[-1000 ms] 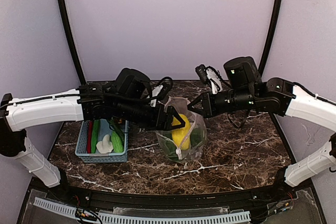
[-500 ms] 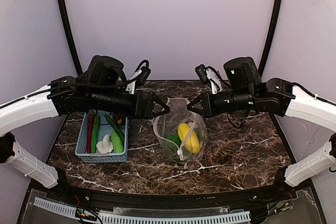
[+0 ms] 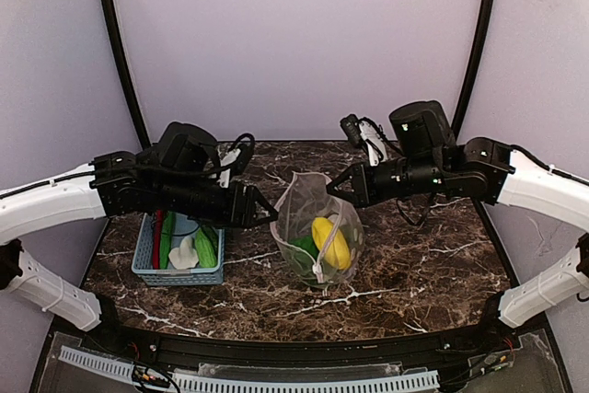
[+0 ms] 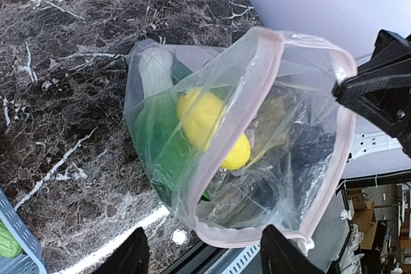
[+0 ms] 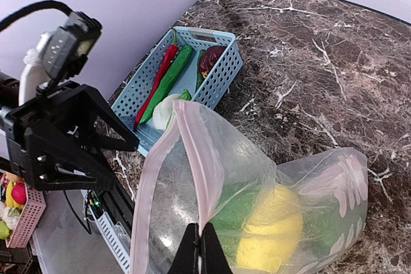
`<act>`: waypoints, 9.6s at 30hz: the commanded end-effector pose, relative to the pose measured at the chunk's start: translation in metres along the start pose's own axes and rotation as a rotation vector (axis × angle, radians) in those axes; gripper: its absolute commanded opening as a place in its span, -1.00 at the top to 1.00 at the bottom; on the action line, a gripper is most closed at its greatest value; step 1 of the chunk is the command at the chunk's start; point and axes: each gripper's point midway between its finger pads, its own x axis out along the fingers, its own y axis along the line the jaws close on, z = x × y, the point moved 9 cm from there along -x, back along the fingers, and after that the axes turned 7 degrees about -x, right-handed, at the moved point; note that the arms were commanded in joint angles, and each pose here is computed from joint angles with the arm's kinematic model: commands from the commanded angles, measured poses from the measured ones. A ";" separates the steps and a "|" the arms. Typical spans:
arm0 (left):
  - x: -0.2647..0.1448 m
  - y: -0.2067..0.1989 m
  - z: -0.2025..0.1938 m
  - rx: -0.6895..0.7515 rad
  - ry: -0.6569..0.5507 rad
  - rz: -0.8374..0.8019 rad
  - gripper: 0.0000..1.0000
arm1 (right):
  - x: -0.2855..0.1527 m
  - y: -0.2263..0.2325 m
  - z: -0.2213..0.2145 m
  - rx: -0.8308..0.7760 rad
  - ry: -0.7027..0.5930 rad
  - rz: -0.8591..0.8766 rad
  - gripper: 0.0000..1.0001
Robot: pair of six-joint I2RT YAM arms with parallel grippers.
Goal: Place the food in the zip-top bag and seal the zipper
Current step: Adjust the zipper food storage bag at the center of the board, then pick up the fake vegetable from the bin, then place the fake vegetable in the zipper food storage bag, then pick up the fake vegetable from the bin.
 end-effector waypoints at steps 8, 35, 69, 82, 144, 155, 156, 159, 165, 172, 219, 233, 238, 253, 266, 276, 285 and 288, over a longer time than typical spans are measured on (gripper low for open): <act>0.022 0.004 0.000 -0.003 0.042 -0.020 0.43 | 0.000 0.005 0.005 -0.009 -0.034 0.021 1.00; 0.012 -0.015 0.018 0.022 0.010 -0.124 0.99 | 0.005 0.003 0.004 -0.011 -0.024 0.007 1.00; -0.018 0.094 0.029 -0.071 -0.069 0.220 -0.90 | 0.002 0.001 0.007 0.000 -0.040 -0.030 1.00; -0.012 0.198 0.010 -0.206 -0.027 0.558 -0.69 | 0.004 0.001 0.008 -0.005 -0.035 -0.032 1.00; -0.056 0.199 -0.008 -0.218 -0.087 0.492 0.58 | 0.008 0.004 0.013 -0.014 -0.024 -0.019 1.00; -0.088 0.120 -0.004 -0.111 -0.178 0.057 0.59 | 0.011 0.005 0.014 -0.002 -0.023 -0.009 1.00; -0.088 0.115 -0.003 -0.102 -0.178 0.049 0.59 | 0.010 0.005 0.014 -0.002 -0.024 -0.008 1.00; -0.086 0.094 -0.003 -0.051 -0.160 0.021 0.59 | 0.010 0.005 0.014 0.002 -0.023 -0.006 1.00; -0.084 0.055 0.005 0.016 -0.173 -0.074 0.60 | 0.008 0.006 0.013 0.006 -0.031 0.001 1.00; -0.068 0.006 0.001 0.098 -0.137 -0.207 0.61 | 0.008 0.005 0.012 0.009 -0.028 0.007 1.00; 0.046 -0.018 0.000 0.097 -0.023 -0.038 0.65 | 0.005 0.008 0.017 0.009 -0.049 0.018 1.00; 0.060 -0.022 0.013 0.133 -0.039 0.065 0.22 | 0.006 0.007 0.016 0.009 -0.046 0.017 1.00; 0.053 -0.026 0.015 0.150 -0.043 0.050 -0.05 | 0.007 0.007 0.016 0.008 -0.045 0.015 1.00; -0.004 -0.043 0.022 0.243 0.010 -0.019 -0.17 | 0.006 0.006 0.013 0.010 -0.044 0.012 1.00; -0.070 0.040 0.059 0.045 -0.184 0.151 -0.64 | 0.006 0.005 0.011 0.008 -0.042 0.004 1.00; -0.062 0.137 0.046 -0.165 -0.205 0.371 -0.78 | 0.010 0.005 0.011 0.006 -0.034 0.005 1.00; -0.047 0.199 0.004 -0.342 -0.238 0.475 -0.79 | 0.012 0.005 0.011 0.001 -0.032 0.006 1.00; -0.039 0.211 -0.007 -0.384 -0.227 0.484 -0.75 | 0.013 0.005 0.011 -0.001 -0.030 0.007 1.00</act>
